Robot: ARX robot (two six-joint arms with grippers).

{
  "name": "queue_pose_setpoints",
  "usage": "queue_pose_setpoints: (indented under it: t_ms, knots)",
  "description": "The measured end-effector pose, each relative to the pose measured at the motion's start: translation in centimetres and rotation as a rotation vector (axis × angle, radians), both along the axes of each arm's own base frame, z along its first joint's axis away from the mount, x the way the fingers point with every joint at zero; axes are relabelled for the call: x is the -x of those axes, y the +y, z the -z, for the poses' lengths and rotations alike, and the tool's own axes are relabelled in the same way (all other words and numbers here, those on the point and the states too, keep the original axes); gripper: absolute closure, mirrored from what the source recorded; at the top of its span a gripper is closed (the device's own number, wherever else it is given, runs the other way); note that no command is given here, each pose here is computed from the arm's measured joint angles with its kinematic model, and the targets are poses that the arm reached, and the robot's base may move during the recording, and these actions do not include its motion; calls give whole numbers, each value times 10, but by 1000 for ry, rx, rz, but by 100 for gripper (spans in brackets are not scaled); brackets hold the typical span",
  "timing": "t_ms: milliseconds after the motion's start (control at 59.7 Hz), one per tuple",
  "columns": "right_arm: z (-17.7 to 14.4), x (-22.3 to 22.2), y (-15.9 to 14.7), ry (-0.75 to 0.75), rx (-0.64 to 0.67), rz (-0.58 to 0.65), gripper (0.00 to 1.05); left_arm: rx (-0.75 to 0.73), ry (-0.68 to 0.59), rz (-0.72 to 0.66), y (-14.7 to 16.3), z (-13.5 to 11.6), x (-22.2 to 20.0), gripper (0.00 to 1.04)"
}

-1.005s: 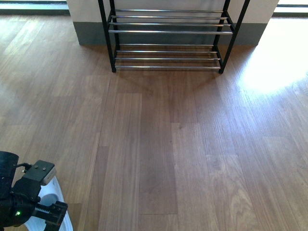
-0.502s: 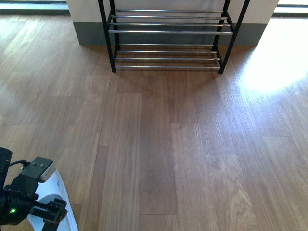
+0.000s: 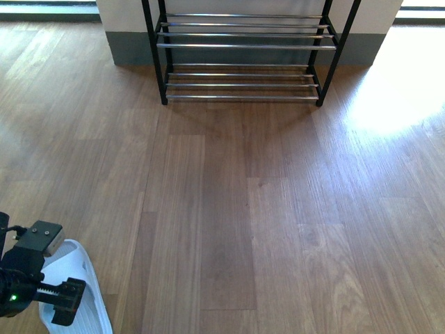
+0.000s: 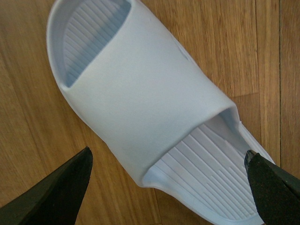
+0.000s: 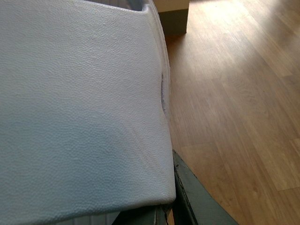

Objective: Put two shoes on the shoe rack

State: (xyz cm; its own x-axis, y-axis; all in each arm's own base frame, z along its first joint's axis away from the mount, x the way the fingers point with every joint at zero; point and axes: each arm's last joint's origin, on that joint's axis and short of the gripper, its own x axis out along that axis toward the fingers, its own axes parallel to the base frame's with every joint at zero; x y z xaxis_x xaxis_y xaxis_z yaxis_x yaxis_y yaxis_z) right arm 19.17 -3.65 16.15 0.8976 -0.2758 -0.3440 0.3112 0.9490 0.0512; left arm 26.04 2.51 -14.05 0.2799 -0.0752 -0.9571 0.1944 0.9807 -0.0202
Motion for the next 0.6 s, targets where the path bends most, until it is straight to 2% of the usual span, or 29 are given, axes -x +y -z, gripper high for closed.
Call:
queue_pose_setpoints:
  t_ms: [251,603]
  knots:
    - [0,0,0,0,0,0,103,111,69,57,0,2,0,9]
    - [0,0,0,0,0,0,103,182,104,115,1,1,-1,9]
